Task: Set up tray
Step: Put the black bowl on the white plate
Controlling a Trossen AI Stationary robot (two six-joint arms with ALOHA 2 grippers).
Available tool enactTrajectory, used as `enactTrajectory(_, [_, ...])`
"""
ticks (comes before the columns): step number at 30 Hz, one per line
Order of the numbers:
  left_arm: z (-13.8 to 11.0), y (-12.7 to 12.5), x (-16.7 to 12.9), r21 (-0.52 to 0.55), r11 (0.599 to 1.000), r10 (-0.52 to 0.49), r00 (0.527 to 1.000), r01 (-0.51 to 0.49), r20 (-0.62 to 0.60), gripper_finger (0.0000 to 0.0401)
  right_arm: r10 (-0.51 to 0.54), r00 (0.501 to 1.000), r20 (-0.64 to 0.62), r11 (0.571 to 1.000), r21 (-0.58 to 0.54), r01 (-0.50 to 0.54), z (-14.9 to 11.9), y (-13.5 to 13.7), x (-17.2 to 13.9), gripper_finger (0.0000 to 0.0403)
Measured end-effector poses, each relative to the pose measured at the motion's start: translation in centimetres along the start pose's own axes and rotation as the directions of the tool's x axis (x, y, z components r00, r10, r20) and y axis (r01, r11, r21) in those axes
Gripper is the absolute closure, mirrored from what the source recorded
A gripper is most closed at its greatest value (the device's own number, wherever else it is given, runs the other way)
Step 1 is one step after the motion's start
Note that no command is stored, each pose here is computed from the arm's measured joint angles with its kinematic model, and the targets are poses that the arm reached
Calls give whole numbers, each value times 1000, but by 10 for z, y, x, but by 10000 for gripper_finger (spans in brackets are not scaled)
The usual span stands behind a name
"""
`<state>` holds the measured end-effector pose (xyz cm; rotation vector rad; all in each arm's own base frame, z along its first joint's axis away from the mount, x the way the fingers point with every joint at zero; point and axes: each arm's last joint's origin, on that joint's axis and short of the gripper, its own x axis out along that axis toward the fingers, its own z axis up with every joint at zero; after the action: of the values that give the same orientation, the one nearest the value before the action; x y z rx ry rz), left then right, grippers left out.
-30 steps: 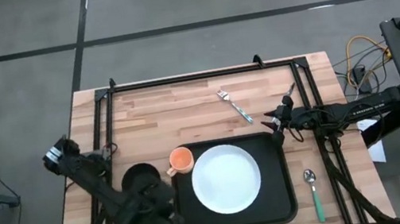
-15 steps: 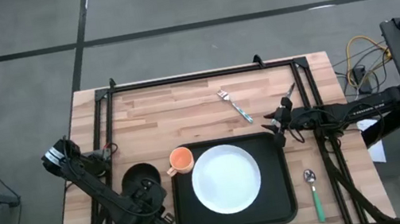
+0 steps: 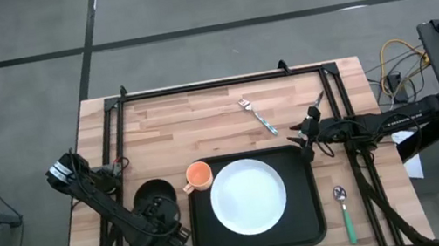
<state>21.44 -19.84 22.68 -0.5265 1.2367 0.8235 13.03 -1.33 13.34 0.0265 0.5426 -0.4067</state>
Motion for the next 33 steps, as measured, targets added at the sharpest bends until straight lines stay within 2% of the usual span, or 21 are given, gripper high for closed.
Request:
enactTrajectory(10, [-5,6,21,7,999,32,999,-32,6,228,0,1000,0,1000,-4,0,0,0,0,238])
enactTrajectory(13, [-6,8,27,7,999,35,999,-35,6,240,0,1000,1,1000,-6,0,0,0,0,238])
enactTrajectory(16, [-7,9,31,8,999,40,999,-40,5,282,0,1000,1,1000,-7,0,0,0,0,239])
enactTrajectory(20, [-7,9,32,10,999,42,999,-42,6,379,0,1000,1,1000,-7,0,0,0,0,239])
enactTrajectory(22, [-7,10,31,8,999,46,999,-46,3,392,0,1000,1,1000,-7,0,0,0,0,239])
enactTrajectory(27, [-2,11,12,1,997,72,997,-72,-5,399,0,1000,1,1000,-8,0,0,0,0,239])
enactTrajectory(33, [18,10,-35,31,995,93,996,-93,-5,400,0,1000,1,1000,-14,0,0,0,0,239])
